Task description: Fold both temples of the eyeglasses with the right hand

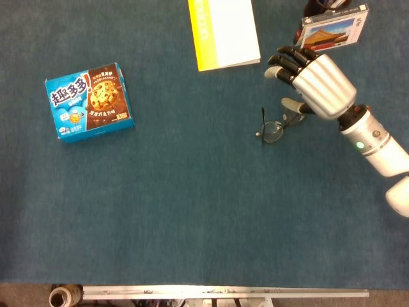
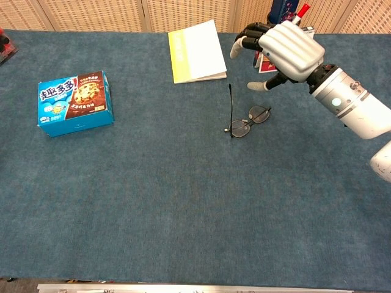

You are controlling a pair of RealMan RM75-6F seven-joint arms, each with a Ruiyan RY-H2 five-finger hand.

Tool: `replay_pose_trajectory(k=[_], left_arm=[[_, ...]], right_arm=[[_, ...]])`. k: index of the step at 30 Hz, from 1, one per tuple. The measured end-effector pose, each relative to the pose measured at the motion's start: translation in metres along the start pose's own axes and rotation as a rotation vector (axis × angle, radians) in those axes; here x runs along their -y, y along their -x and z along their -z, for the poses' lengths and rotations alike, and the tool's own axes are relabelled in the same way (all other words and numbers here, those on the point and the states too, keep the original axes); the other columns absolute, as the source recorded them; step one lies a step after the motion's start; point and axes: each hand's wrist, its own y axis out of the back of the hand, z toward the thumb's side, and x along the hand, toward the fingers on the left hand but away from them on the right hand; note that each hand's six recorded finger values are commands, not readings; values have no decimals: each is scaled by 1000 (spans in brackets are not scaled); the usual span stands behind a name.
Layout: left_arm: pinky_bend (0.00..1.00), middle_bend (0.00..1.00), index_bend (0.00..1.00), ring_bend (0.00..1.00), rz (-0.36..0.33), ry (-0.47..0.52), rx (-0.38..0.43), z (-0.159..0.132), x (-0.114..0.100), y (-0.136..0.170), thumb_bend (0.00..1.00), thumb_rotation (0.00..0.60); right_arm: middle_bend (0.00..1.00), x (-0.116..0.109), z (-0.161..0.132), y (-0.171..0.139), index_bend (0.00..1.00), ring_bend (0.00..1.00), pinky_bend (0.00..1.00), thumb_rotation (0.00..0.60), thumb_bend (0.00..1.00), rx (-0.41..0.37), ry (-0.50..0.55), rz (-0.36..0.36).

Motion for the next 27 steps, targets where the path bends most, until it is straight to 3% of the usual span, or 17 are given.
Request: replay_pose_trajectory(k=[13,27], left_arm=[[394,430,516,283,-1,2,1,0,0,0,288,600],[394,430,516,283,-11,20,4,1,-4,2,288,600]], right_arm=[[331,-40,-34,2,391,222,404,600,110,-69,-7,84],[331,-25,-67,18,391,222,405,600,110,-96,36,79]])
